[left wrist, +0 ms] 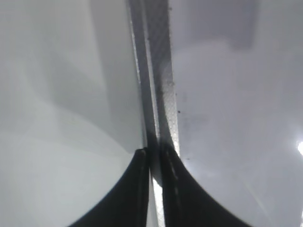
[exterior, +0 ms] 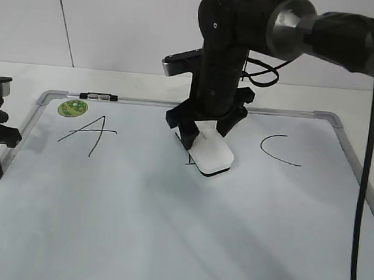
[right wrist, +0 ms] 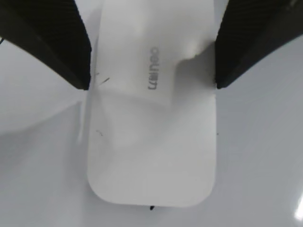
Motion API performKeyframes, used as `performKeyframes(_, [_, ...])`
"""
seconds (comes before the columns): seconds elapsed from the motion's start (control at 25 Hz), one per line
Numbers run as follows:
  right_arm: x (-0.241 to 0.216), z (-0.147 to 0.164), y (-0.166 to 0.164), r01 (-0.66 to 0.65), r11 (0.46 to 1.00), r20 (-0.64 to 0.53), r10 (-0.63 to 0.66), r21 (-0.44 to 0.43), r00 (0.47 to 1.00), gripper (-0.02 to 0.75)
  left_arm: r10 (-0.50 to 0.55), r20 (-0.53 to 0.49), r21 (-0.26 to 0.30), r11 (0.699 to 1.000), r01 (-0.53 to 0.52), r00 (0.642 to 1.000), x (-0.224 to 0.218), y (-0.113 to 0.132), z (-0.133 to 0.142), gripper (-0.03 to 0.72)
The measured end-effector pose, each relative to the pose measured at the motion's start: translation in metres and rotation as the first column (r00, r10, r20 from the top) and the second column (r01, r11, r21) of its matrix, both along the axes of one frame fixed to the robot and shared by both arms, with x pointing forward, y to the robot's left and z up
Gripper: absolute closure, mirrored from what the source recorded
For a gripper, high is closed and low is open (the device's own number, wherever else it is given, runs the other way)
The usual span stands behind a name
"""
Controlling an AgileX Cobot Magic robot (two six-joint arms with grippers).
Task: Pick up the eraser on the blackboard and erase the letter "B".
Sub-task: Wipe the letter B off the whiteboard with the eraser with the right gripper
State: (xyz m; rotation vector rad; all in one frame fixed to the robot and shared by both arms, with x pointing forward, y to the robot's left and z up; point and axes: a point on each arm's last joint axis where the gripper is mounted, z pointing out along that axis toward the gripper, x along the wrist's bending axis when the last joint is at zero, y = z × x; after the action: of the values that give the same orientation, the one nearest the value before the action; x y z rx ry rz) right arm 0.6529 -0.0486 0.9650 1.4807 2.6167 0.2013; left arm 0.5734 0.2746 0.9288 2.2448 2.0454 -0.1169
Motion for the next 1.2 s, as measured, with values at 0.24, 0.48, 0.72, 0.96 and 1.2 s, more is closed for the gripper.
performKeyframes(0.24, [0.0, -0.001, 0.0, 0.017, 1.0, -0.008, -0.017, -0.001, 1.0, 0.102, 0.0, 0.0, 0.0, 1.0, 0.0, 1.0, 0.0, 0.0, 0.0, 0.66])
performKeyframes(0.48, [0.0, -0.017, 0.0, 0.02, 1.0, -0.05, -0.021, -0.024, 0.999, 0.102, 0.0, 0.0, 0.0, 1.0, 0.0, 1.0, 0.0, 0.0, 0.0, 0.66])
performKeyframes(0.72, [0.0, -0.018, 0.0, 0.02, 0.999, -0.051, -0.021, -0.025, 0.998, 0.102, 0.0, 0.0, 0.0, 1.0, 0.0, 1.0, 0.0, 0.0, 0.0, 0.66])
performKeyframes(0.96, [0.001, -0.015, 0.001, 0.021, 1.0, -0.043, -0.022, -0.019, 0.999, 0.102, 0.0, 0.0, 0.0, 1.0, 0.0, 1.0, 0.0, 0.0, 0.0, 0.66])
performKeyframes(1.2, [0.004, -0.005, 0.004, 0.024, 1.0, -0.018, -0.023, 0.012, 1.0, 0.103, 0.0, 0.0, 0.0, 1.0, 0.0, 1.0, 0.0, 0.0, 0.0, 0.66])
